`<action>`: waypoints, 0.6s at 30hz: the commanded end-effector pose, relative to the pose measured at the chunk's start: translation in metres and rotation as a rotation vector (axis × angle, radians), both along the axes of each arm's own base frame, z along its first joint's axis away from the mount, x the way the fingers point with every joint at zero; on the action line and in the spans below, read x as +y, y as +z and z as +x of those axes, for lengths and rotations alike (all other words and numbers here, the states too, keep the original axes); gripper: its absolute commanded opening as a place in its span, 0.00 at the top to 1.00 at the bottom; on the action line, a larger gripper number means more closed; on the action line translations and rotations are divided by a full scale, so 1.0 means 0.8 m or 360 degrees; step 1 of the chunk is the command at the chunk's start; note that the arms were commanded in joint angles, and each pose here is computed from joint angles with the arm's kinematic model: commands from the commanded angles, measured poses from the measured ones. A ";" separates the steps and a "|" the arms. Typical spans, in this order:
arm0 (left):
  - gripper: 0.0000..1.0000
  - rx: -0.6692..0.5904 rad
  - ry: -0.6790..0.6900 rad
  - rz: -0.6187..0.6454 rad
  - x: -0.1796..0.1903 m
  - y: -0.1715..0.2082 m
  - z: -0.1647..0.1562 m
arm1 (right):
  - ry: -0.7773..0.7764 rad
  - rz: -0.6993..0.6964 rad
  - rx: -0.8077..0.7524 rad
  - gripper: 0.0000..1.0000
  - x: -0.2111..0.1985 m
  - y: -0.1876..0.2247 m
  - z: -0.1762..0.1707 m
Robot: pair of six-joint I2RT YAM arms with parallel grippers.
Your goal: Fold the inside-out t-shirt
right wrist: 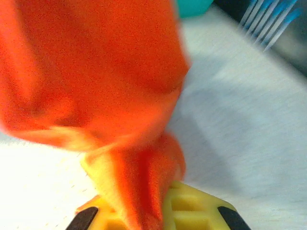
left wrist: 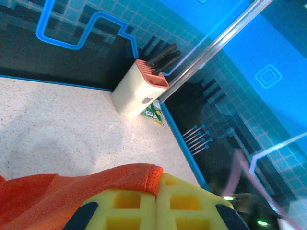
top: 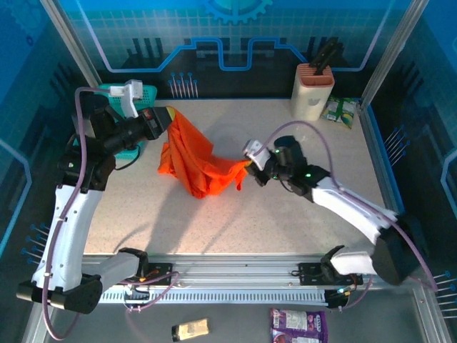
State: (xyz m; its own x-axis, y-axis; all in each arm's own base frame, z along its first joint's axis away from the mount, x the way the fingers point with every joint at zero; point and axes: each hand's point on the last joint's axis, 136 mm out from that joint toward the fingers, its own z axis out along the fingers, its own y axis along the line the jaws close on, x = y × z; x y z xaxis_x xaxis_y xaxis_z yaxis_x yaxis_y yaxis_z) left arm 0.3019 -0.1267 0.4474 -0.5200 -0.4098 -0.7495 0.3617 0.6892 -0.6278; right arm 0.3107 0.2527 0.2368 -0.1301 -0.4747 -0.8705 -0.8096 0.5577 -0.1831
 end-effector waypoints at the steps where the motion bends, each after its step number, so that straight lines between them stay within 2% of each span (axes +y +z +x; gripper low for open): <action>1: 1.00 -0.0001 0.0067 0.0014 0.010 -0.010 0.006 | -0.0295 -0.0111 -0.0244 1.00 -0.069 0.092 0.002; 5: 1.00 0.0031 0.0074 -0.0023 0.008 -0.027 0.019 | -0.0502 -0.0068 -0.0632 1.00 -0.125 0.230 -0.025; 9: 1.00 0.0068 0.0094 -0.0027 0.010 -0.041 0.031 | -0.0548 0.0057 -0.0880 1.00 -0.144 0.309 -0.055; 12: 1.00 0.0023 0.0129 -0.0021 0.024 -0.014 0.034 | -0.0455 0.0115 -0.0897 1.00 -0.131 0.309 -0.060; 16: 1.00 -0.0317 0.0197 0.0054 0.049 0.109 -0.002 | -0.0374 0.0131 -0.0744 1.00 -0.108 0.268 -0.047; 18: 1.00 -0.0458 0.0181 0.0072 0.047 0.152 -0.020 | -0.0377 0.0148 -0.0722 1.00 -0.103 0.260 -0.046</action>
